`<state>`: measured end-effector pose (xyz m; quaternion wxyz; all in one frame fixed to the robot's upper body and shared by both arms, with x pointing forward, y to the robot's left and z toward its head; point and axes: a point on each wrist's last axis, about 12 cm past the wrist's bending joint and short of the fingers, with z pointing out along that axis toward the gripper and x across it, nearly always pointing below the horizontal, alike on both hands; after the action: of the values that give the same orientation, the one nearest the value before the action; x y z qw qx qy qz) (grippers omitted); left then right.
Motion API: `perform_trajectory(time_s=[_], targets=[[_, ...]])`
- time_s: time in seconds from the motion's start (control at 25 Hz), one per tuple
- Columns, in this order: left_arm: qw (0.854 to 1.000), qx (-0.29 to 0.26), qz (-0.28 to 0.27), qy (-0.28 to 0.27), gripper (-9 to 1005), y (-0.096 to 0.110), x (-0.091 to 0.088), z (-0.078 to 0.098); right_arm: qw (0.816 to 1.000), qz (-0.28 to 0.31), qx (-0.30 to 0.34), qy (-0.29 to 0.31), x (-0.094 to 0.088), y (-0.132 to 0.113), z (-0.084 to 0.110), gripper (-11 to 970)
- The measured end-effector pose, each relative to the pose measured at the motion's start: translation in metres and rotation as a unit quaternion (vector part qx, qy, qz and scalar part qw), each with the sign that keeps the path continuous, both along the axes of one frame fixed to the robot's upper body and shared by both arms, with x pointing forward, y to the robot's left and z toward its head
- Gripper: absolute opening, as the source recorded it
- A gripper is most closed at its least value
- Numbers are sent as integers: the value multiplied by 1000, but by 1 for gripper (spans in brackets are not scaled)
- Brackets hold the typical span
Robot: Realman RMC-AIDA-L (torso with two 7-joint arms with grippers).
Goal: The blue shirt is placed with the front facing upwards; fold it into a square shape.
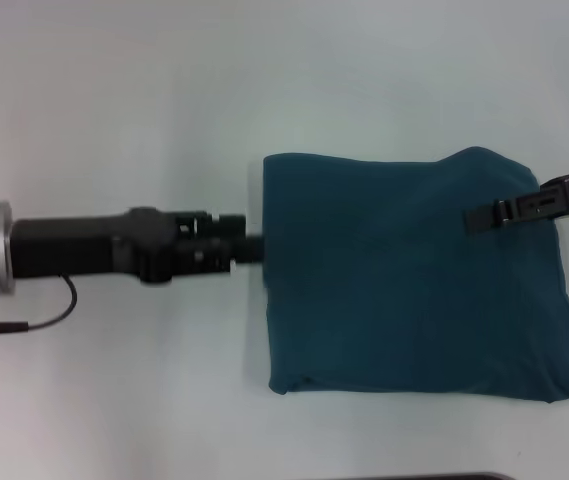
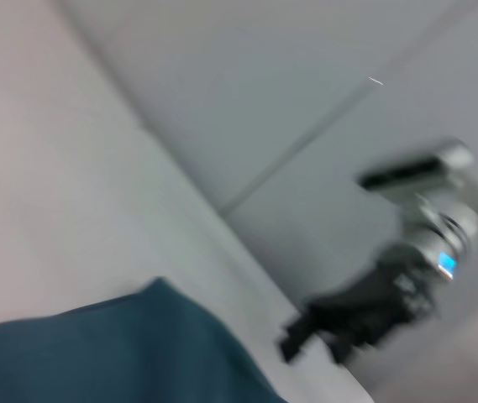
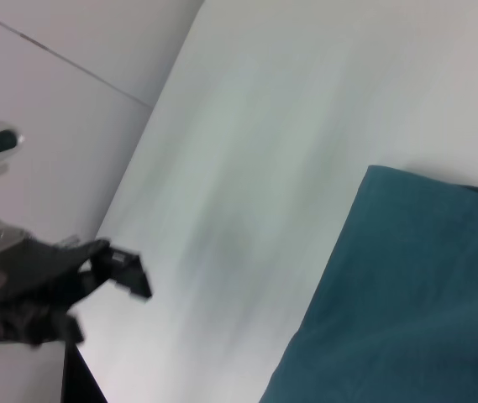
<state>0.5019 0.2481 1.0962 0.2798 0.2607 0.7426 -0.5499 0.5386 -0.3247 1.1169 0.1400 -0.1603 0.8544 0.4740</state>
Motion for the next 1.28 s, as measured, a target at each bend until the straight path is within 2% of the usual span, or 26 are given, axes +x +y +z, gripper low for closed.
perform_trajectory(time_s=[0.08,0.24,0.52,0.6,0.64,0.76,0.8,1.08,1.28], targets=[[1000,7,-20,-20,595,-1,-3,-2,1000,1,0,-1,1,1,1,555],[999,-3,-35,-23,597,0,-9,-3,1000,-2,2,-2,3,1,2,555],[999,-3,-33,10,622,-6,-10,-12,1000,-2,3,-4,5,3,4,555],[999,13,-30,42,629,-9,-7,-14,1000,-2,4,-4,6,3,5,555],[996,26,-24,77,632,-10,-3,-15,1000,-1,4,-4,7,4,6,555],[977,55,9,208,736,-17,7,-16,1000,1,2,-3,8,4,7,555],[970,60,15,234,770,-20,9,-17,1000,2,0,-3,9,5,7,555],[949,101,52,293,917,-37,25,-26,1000,2,-4,-4,10,5,8,555],[939,118,100,308,908,-38,35,-36,1000,1,-4,-4,9,4,7,555]])
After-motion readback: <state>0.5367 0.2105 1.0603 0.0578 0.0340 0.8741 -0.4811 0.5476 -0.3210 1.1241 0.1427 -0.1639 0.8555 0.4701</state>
